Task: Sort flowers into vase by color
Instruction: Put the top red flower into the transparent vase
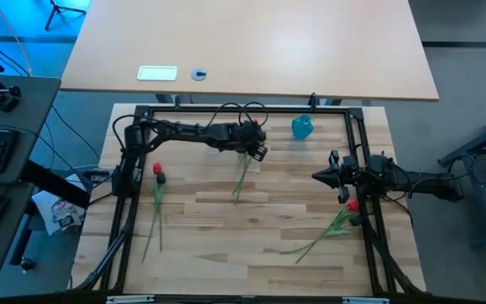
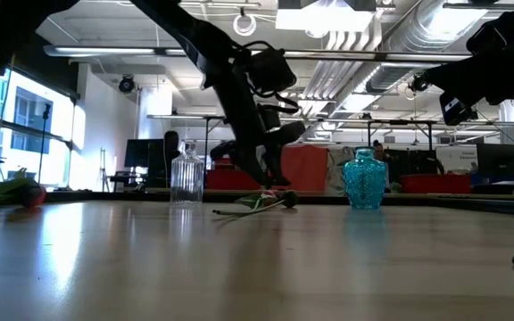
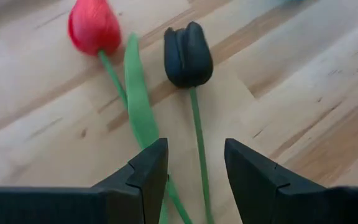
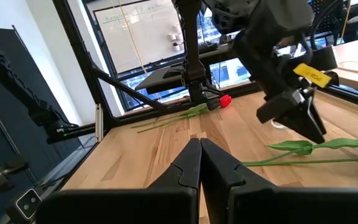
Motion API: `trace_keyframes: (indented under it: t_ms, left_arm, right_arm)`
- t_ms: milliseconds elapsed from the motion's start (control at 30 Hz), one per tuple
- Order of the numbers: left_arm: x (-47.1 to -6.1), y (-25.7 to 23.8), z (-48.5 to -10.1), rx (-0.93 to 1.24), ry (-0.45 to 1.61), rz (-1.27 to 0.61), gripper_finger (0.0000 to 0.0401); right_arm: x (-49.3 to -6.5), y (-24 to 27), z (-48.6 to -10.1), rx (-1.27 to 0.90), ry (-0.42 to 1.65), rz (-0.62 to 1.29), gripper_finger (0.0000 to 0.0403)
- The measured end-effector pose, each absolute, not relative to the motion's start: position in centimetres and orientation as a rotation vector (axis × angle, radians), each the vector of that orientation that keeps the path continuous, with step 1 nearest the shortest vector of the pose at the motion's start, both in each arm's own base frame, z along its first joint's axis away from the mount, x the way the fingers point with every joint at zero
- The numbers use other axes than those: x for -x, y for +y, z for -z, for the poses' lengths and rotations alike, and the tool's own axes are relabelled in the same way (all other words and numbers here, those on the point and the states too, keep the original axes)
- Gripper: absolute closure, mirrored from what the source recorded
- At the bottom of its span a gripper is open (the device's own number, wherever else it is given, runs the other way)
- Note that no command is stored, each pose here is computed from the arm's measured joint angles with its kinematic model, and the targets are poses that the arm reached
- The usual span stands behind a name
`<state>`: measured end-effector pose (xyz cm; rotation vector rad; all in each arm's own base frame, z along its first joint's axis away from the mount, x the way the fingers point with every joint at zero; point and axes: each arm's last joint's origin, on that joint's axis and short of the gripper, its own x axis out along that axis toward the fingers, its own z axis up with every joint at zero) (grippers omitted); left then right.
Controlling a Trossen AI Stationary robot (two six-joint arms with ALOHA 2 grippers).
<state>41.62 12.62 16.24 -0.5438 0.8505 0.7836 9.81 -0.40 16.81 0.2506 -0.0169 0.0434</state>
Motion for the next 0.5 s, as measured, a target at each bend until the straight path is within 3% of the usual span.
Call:
trace_keyframes:
  t_ms: [500]
  left_arm:
    - [-41.1, 12.8, -15.0, 0.571, 0.917, -0.864, 0.0254]
  right_arm:
    - [-9.8, -0.4, -16.8, -0.251, -0.017, -0.044, 0.0402]
